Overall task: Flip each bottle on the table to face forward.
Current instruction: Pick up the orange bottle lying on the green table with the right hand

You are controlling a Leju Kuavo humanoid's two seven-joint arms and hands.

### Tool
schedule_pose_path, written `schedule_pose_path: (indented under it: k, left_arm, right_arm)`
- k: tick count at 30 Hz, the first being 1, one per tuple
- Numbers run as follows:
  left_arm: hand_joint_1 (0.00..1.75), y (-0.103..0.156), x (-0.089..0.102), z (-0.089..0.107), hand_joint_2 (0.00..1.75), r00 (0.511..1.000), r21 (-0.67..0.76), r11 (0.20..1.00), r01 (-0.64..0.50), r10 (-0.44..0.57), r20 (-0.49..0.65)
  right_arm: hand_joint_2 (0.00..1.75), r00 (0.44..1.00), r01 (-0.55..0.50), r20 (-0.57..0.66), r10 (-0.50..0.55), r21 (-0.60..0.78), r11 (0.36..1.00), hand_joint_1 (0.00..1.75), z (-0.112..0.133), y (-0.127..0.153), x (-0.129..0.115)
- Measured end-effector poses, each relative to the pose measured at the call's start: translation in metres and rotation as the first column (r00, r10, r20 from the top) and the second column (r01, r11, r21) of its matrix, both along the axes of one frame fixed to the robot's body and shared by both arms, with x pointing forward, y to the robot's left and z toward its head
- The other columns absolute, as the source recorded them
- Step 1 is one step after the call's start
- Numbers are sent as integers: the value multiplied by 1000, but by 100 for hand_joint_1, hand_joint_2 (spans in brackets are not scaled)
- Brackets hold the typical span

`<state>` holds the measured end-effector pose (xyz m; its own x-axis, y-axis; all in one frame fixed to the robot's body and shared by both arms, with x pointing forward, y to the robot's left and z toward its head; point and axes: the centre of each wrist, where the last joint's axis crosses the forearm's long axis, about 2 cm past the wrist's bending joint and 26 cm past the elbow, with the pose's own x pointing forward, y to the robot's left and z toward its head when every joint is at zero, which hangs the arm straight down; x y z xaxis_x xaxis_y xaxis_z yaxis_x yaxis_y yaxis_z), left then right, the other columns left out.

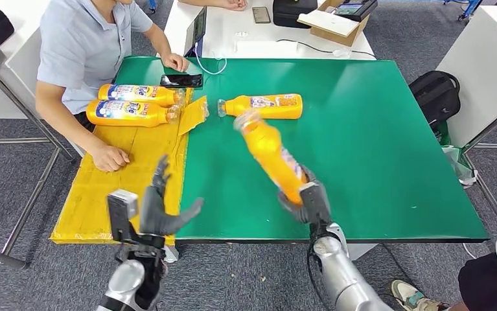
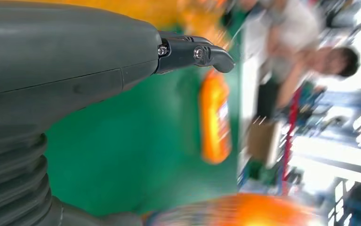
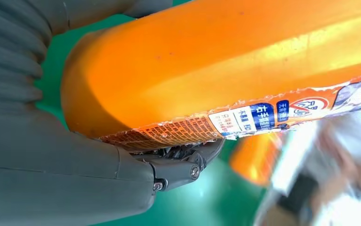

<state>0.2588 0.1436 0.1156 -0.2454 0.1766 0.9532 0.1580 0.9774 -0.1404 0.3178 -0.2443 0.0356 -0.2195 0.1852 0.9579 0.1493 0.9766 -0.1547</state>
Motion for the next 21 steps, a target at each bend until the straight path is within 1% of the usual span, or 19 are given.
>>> schedule_pose_path:
  k: [3,6,10,15,21]
  left_arm:
    - [0,-16,-11,-13,175,992,-34,993,112,-113,-57]
    - [0,-26,-17,-17,175,980,-74,981,180,-185,-78]
    - [0,-30,-19,-16,175,970,-104,969,223,-231,-75]
    - [0,-36,-22,-10,175,962,-107,959,264,-269,-43]
    - [0,-41,-23,-2,175,959,-103,954,282,-284,0]
  right_arm:
    - [175,992,82,88,-90,89,993,175,14,5,-9]
    - [175,984,81,149,-96,104,991,175,24,13,-17]
    - [175,980,4,196,-15,54,999,175,33,37,-23]
    - [175,973,-86,217,81,16,996,175,37,68,-30]
    - [175,943,-215,248,220,-49,975,175,43,105,-41]
